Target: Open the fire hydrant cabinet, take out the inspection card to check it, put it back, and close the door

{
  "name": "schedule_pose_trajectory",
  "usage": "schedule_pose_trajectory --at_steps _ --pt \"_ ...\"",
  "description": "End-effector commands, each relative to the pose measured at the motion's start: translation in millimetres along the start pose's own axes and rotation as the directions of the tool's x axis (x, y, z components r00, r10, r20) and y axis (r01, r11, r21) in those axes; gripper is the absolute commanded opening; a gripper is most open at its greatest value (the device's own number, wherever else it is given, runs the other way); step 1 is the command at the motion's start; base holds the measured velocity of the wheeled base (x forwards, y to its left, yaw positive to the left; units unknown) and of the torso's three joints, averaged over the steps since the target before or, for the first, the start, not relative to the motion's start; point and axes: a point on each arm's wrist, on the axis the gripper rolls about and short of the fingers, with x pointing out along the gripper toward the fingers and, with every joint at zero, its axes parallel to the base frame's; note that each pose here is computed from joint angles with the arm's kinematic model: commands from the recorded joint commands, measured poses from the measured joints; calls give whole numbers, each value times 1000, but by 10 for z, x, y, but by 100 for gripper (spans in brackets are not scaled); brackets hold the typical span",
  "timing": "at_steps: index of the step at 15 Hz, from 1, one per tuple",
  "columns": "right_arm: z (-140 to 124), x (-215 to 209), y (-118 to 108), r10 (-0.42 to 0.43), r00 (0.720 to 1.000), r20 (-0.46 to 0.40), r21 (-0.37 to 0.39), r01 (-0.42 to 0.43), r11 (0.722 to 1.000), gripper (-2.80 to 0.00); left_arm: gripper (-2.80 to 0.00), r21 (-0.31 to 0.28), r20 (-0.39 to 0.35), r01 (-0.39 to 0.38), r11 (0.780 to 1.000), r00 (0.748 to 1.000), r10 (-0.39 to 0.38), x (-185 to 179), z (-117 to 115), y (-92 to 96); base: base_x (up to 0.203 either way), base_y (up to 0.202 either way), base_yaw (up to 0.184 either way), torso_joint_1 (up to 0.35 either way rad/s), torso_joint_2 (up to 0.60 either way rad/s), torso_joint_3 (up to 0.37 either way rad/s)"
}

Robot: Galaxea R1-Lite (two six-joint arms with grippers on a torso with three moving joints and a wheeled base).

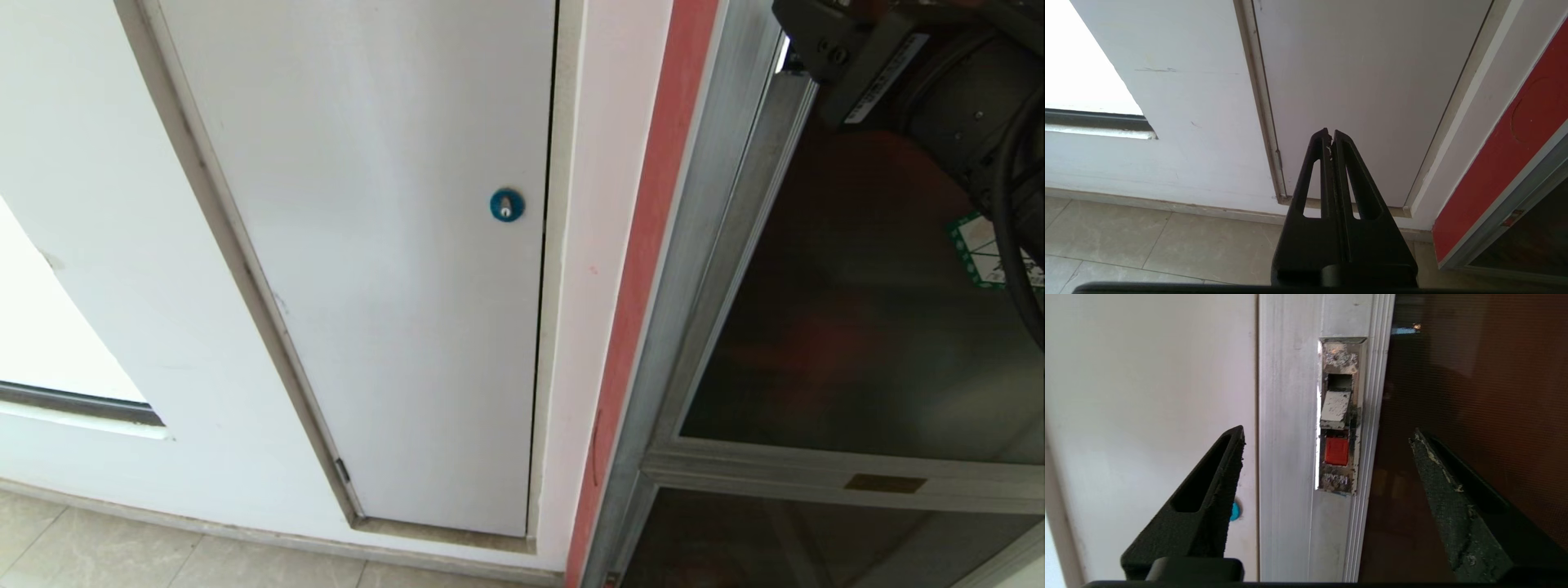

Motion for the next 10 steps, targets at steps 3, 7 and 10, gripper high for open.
schedule_pose_trajectory --at_steps 3,7,10 --pt "-38 31 163 -82 997 -7 18 82 996 0 -280 0 0 -1 1000 1000 1 0 0 0 0 0 0 0 0 0" --pt "-41 50 204 -128 992 -14 26 128 991 0 -280 0 0 1 1000 1000 -1 0 -1 0 0 0 0 0 0 0" --pt "-45 73 212 -133 991 -14 24 133 991 0 -280 0 0 -1 1000 1000 1 0 0 0 0 0 0 0 0 0"
